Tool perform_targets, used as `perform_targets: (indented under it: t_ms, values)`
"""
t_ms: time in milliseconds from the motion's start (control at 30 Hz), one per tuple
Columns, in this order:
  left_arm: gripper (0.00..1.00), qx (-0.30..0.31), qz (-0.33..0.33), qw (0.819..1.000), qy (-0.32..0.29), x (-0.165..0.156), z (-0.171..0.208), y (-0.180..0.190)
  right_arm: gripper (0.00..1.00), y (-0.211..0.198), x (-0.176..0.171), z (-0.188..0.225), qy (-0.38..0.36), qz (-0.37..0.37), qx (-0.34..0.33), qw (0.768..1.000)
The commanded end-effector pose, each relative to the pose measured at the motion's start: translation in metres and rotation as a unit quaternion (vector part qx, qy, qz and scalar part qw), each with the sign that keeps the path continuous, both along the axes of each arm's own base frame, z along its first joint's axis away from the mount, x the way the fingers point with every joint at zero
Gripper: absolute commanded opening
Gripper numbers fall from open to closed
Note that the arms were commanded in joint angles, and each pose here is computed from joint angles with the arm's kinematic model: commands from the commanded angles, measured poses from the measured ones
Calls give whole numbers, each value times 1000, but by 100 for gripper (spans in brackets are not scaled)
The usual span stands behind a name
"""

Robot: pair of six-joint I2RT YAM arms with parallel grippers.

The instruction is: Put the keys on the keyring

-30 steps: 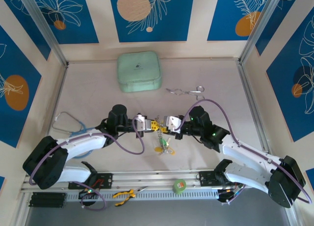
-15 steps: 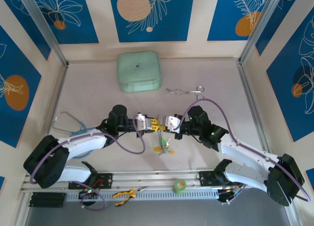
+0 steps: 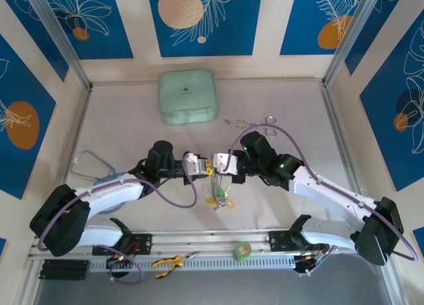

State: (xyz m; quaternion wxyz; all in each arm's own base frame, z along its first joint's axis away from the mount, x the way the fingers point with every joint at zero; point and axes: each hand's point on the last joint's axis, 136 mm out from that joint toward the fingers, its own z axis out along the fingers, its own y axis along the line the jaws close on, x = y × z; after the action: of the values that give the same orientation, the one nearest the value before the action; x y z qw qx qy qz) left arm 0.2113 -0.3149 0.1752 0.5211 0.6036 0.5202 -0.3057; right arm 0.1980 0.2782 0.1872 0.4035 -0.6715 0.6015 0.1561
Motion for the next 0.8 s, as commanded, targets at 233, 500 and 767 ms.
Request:
perform_targets:
  t_ms: [233,500,767]
  values:
    - [21,-17,-21,1000,-14,-7,17,-5,0,6,8,7,-18,1,-51,999]
    - [0,-18,-17,999,-23,-5,20,-4,0,8,0,11,-4,11,-31,999]
    - [0,-79,-25,997,-10,-13,28,-5,33,-6,-5,17,44,5,111,993]
